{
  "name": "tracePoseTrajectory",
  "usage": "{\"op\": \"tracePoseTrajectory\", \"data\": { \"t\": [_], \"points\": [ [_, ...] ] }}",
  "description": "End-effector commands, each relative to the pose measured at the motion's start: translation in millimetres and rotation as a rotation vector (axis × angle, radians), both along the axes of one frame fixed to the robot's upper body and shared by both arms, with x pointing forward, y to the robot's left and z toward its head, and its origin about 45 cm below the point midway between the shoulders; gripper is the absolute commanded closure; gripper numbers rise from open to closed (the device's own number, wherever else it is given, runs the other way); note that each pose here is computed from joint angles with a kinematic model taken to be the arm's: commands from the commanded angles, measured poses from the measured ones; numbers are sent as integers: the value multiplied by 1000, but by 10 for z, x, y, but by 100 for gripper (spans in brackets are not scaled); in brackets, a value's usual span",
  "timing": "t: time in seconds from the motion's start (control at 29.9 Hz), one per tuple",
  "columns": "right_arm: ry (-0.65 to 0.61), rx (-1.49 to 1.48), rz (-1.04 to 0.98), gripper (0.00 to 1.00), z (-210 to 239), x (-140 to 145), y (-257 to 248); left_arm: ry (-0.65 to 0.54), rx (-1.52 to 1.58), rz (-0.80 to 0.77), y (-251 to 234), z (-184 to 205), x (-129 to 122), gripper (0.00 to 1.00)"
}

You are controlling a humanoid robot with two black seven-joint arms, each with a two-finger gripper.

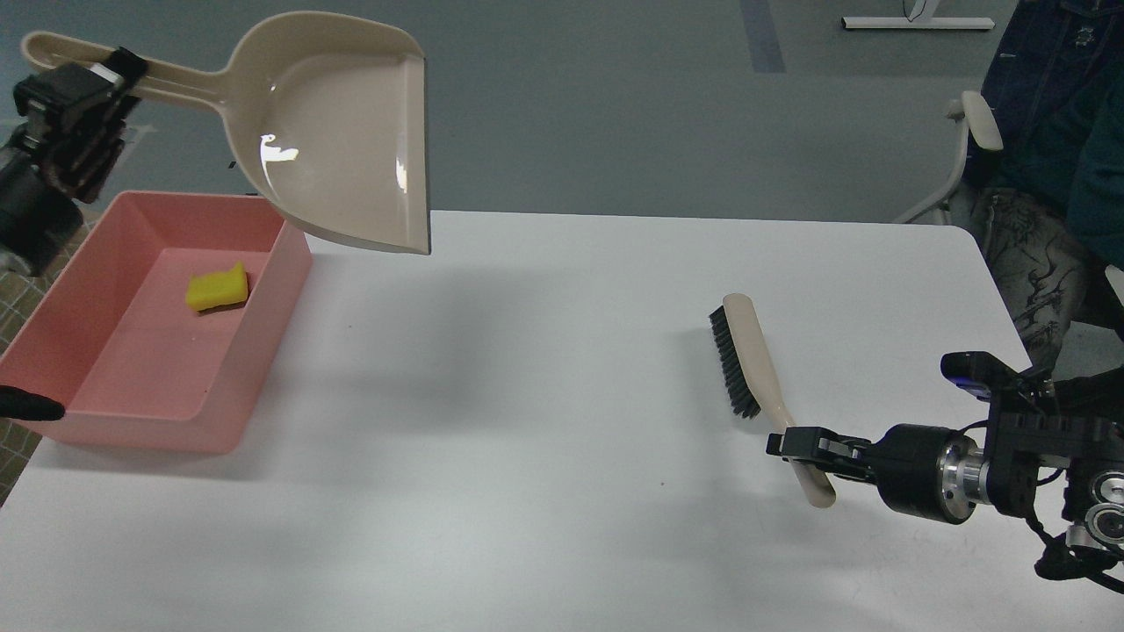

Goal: Sweep and dump garbage into bin
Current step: 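Lower the dustpan back onto the table with the left gripper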

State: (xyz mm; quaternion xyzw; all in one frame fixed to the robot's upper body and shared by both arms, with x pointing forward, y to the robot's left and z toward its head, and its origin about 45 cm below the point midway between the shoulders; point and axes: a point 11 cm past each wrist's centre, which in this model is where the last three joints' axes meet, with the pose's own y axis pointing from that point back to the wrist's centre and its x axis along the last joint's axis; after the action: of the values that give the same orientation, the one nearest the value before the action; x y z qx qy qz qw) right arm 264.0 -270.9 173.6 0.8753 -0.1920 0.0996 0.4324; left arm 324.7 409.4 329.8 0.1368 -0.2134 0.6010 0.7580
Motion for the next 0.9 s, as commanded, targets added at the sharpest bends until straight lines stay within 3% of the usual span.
{"op": "tracePoseTrajectory", "data": {
  "t": [0.0,0.23,0.43,0.87],
  "points": [
    [-2,-13,-4,100,18,2,-67,78,-85,-51,-356,-383,24,100],
    [1,-41,-14,100,31,-12,-219,210,-163,-86,-952,-1037,-27,100],
    [9,-43,-14,100,17,-36,-242,303,-168,-55,-1131,-1499,-109,100],
    [15,-32,-9,100,7,-58,-232,343,-127,2,-1125,-1877,-166,100]
  ]
}}
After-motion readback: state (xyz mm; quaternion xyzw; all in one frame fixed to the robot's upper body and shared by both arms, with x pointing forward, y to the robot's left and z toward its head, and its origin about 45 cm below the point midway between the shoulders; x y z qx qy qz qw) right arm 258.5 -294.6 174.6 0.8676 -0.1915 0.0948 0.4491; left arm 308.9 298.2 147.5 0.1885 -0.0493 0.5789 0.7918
